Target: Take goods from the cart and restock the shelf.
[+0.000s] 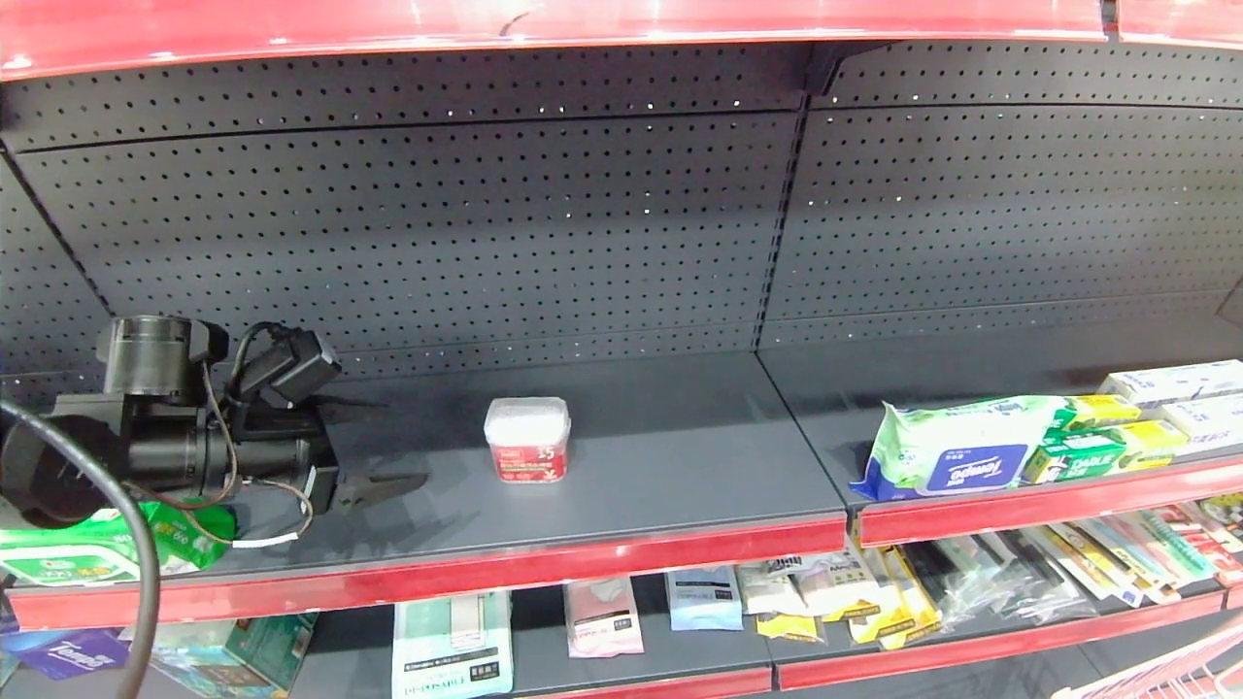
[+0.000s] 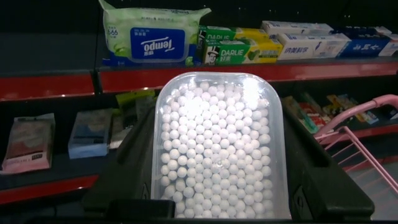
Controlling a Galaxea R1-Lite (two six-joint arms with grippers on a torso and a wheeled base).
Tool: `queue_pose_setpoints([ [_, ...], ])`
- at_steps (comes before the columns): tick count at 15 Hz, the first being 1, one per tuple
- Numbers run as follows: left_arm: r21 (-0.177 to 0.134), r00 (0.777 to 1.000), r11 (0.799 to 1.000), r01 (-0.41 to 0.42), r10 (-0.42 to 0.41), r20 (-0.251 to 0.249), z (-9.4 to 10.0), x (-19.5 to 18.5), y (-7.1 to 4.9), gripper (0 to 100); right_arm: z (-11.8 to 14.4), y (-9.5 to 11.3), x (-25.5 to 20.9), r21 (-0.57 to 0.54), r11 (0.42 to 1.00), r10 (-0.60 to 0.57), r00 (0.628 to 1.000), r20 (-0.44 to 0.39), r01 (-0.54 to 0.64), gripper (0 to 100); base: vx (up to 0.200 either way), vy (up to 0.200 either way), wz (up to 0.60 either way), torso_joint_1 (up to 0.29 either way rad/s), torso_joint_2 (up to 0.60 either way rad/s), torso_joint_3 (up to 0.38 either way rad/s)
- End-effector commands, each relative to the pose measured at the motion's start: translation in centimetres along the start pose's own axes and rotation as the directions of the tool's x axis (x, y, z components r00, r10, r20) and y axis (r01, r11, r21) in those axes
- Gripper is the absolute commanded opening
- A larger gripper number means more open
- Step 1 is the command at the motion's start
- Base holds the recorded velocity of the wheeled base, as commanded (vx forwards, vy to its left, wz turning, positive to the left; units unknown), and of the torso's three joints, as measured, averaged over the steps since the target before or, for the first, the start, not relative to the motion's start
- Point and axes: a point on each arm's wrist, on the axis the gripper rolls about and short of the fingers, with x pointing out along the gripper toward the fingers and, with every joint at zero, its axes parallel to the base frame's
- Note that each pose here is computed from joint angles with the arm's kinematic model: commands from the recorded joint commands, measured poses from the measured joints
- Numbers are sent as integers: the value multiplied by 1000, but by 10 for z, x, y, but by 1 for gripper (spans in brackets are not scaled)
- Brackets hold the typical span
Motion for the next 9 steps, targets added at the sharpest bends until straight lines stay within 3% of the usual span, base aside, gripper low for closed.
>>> queue_pose_setpoints([
  [1,-17,999,999,40,-40,1,-11,16,7,100,-1,0,0,0,1000,1,1000,-4,-1,0,0,0,0,0,0,0],
  [9,-4,994,995,101,-101,33,-26,47,19,100,-5,1,2,-10,1000,4,1000,-21,-4,0,0,0,0,0,0,0],
])
